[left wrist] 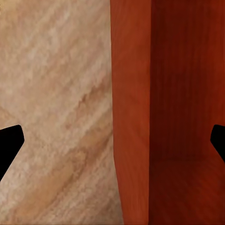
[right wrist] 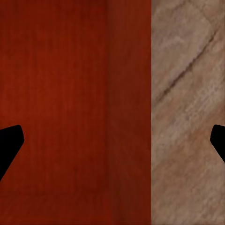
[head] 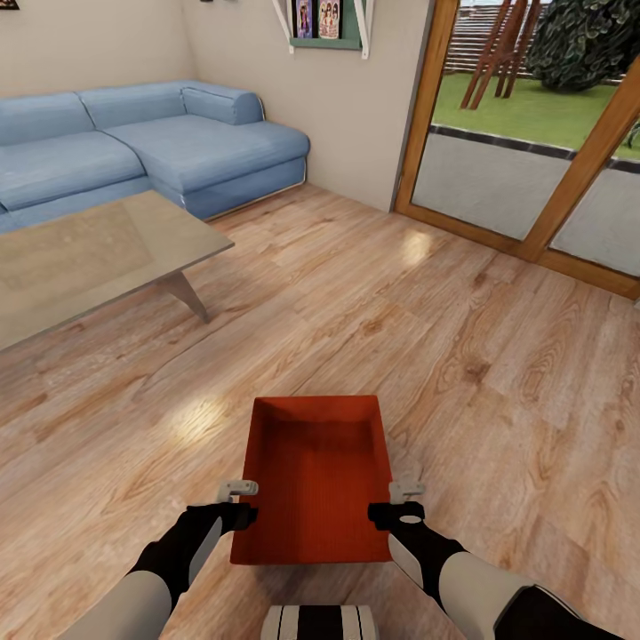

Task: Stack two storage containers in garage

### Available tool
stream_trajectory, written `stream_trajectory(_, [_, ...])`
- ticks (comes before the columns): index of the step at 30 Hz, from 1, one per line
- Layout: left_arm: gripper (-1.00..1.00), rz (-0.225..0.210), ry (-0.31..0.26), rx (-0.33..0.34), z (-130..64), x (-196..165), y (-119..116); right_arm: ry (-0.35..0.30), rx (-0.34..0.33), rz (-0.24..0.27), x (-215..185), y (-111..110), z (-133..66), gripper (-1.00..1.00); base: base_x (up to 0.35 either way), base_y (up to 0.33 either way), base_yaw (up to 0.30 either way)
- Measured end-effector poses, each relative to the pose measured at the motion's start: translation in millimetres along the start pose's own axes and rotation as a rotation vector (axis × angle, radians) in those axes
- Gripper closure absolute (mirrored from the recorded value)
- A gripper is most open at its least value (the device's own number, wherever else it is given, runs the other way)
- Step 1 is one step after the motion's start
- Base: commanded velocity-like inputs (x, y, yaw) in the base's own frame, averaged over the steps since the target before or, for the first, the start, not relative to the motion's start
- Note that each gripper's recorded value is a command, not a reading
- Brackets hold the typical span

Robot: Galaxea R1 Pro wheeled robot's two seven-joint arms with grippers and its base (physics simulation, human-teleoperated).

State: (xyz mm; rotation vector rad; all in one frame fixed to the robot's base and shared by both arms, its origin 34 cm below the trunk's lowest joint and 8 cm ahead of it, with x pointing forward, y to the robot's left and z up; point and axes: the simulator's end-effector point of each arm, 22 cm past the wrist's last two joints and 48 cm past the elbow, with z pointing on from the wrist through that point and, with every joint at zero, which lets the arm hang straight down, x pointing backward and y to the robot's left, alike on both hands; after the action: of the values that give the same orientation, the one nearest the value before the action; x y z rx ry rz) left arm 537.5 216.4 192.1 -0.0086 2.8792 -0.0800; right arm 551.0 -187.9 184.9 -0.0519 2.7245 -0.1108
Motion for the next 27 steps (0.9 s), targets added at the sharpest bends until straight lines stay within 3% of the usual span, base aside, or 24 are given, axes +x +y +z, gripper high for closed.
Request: stream_trajectory(27, [-1.0,-0.004,0.001,0.008,0.0,0.2,-5.0,0.0,0.002,0.0,0.2,-1.2,0.2,-1.0,0.0,0.0,0.0])
